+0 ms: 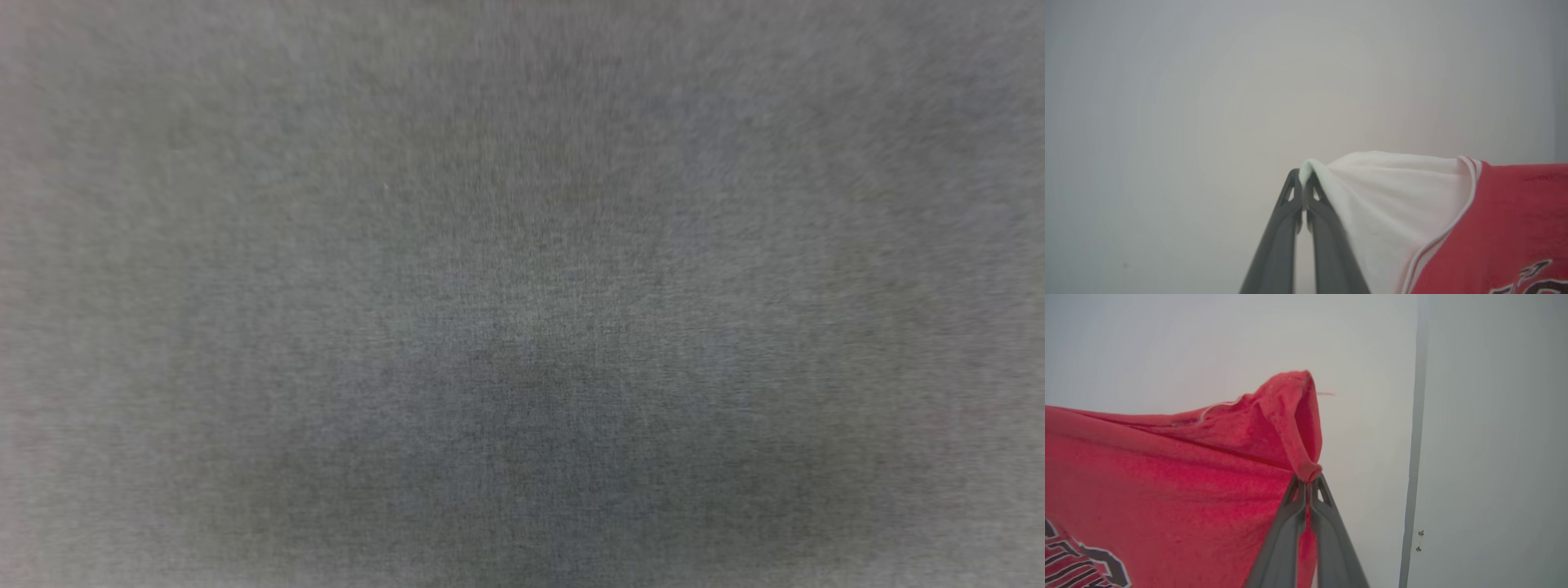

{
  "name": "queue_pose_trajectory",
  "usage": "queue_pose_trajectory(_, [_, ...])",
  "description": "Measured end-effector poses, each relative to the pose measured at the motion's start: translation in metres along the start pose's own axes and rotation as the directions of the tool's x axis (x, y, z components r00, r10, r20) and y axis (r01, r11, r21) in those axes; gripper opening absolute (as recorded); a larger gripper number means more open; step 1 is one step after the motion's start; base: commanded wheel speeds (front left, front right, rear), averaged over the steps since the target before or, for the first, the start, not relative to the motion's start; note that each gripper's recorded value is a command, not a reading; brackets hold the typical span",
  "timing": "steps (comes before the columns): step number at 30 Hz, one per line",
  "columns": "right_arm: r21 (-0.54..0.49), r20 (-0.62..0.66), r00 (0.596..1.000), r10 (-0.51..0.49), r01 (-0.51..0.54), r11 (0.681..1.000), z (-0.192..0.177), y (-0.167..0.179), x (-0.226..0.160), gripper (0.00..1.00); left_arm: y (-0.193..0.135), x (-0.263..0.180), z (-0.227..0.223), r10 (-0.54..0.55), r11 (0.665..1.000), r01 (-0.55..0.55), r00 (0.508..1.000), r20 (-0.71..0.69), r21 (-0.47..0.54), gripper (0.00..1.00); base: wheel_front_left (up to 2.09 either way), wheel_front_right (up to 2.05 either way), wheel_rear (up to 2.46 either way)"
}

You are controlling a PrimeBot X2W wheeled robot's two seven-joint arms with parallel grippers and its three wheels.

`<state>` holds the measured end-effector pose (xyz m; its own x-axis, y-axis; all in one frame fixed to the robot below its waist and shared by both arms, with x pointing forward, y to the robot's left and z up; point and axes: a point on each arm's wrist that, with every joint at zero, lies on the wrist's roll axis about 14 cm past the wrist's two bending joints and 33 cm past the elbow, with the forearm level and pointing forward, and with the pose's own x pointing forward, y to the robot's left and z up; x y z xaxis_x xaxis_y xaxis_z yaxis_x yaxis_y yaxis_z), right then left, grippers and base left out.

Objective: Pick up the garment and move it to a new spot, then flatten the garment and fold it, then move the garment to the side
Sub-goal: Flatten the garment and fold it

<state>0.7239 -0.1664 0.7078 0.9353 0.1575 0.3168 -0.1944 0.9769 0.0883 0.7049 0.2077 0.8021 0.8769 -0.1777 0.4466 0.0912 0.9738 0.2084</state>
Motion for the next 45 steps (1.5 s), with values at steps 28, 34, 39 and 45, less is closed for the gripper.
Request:
queue_pose_trajectory(28, [0.040, -0.293, 0.951, 0.095, -0.087, 0.995, -0.184, 0.032, -0.032, 0.00, -0.054, -0.092, -0.155, -0.210, 0.975, 0.181, 0.940, -0.268, -0.129, 0.00, 0.00, 0.00, 0.00])
queue_pose_trajectory(34, [0.077, -0.344, 0.932, 0.117, -0.096, 0.992, -0.166, 0.028, -0.068, 0.00, -0.049, -0.132, -0.127, -0.243, 0.967, 0.207, 0.922, -0.301, -0.148, 0.00, 0.00, 0.00, 0.00])
queue_pose_trajectory(39, [0.106, -0.367, 0.920, 0.137, -0.105, 0.989, -0.146, 0.023, -0.103, 0.00, -0.044, -0.166, -0.098, -0.272, 0.959, 0.231, 0.913, -0.304, -0.165, 0.00, 0.00, 0.00, 0.00])
queue_pose_trajectory(45, [0.119, -0.395, 0.899, 0.192, -0.157, 0.980, -0.125, 0.028, -0.149, 0.00, -0.044, -0.220, -0.071, -0.321, 0.941, 0.264, 0.893, -0.315, -0.211, 0.00, 0.00, 0.00, 0.00])
